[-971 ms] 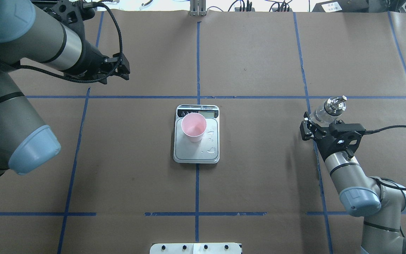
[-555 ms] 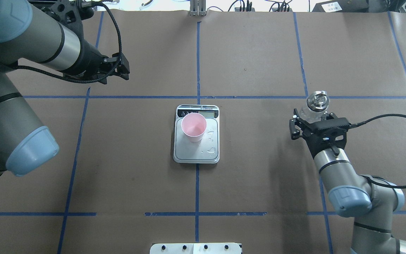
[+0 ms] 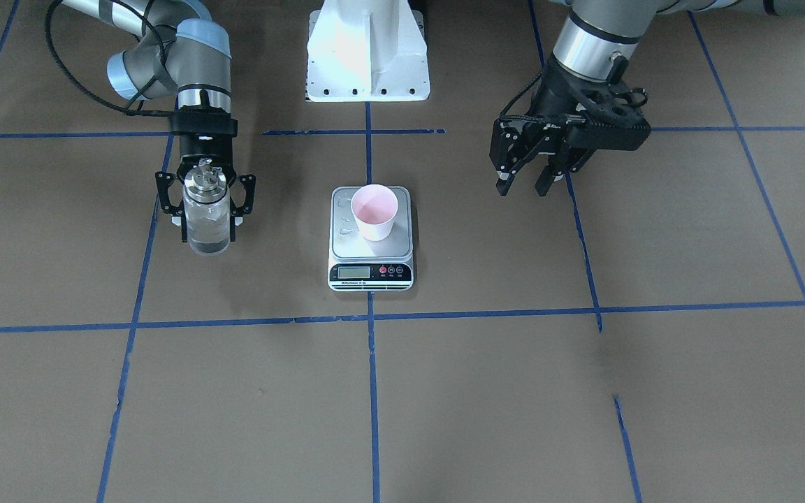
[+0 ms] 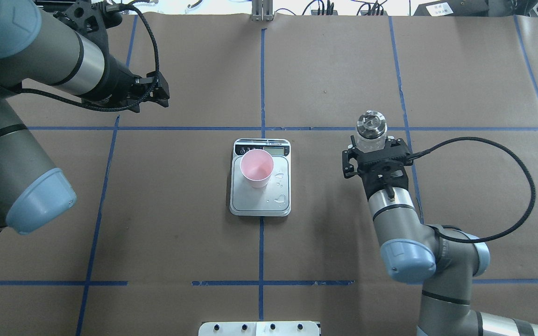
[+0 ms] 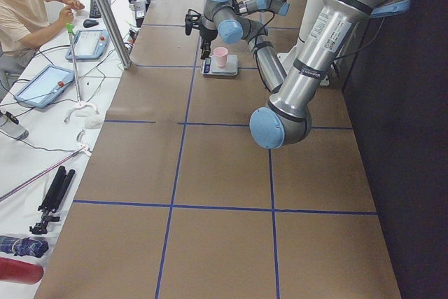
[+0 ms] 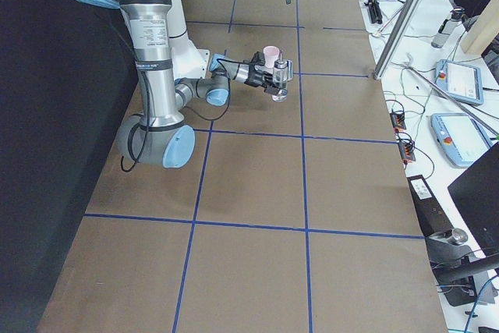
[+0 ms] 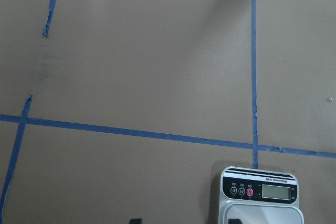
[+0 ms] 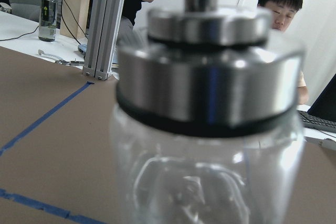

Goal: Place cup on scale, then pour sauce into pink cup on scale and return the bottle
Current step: 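Lift the bottle with the right gripper and carry it over the cup, then tilt the bottle spout down into the pink cup with the right gripper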

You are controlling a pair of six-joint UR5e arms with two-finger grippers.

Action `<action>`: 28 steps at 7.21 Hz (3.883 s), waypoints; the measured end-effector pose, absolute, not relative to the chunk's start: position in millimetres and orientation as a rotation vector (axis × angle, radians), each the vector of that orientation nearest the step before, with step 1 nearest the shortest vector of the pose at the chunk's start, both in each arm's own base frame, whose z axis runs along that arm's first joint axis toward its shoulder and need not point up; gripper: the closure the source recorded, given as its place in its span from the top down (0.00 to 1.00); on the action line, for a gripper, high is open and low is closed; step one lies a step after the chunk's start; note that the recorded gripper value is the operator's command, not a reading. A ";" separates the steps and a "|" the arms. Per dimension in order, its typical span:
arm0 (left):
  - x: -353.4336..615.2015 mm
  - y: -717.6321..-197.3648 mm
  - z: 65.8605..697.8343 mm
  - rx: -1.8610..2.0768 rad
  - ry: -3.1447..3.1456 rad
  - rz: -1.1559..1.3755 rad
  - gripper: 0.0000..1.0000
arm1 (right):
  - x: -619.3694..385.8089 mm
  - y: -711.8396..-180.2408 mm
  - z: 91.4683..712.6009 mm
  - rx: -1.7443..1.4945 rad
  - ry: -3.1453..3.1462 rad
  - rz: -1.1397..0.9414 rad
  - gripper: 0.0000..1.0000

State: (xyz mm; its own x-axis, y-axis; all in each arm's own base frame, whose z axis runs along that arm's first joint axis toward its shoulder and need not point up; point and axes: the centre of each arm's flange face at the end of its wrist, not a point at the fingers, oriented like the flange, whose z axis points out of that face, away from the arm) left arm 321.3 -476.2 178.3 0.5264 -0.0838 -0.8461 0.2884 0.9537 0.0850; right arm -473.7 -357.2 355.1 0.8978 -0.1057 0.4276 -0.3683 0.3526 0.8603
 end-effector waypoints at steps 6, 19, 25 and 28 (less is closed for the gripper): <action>323.1 -477.6 182.5 0.223 0.987 -0.225 0.64 | -517.8 -367.1 295.7 1.142 0.156 -0.219 0.00; 323.9 -477.4 186.4 0.217 0.983 -0.224 0.64 | -540.6 -339.8 266.0 1.135 0.455 -0.617 0.00; 325.5 -478.0 190.0 0.213 0.978 -0.225 0.64 | -537.9 -344.8 266.0 1.109 0.561 -0.737 0.00; 325.9 -477.8 195.3 0.210 0.971 -0.226 0.64 | -536.4 -348.4 265.1 1.096 0.598 -0.778 0.00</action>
State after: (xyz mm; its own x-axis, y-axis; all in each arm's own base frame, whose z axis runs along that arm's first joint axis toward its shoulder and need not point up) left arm 325.9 -477.8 195.3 0.5446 -0.0952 -0.8333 0.2820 0.9565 0.0750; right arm -536.4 -348.4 265.1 0.5995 -0.2534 -0.7592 0.7988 0.2485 0.5478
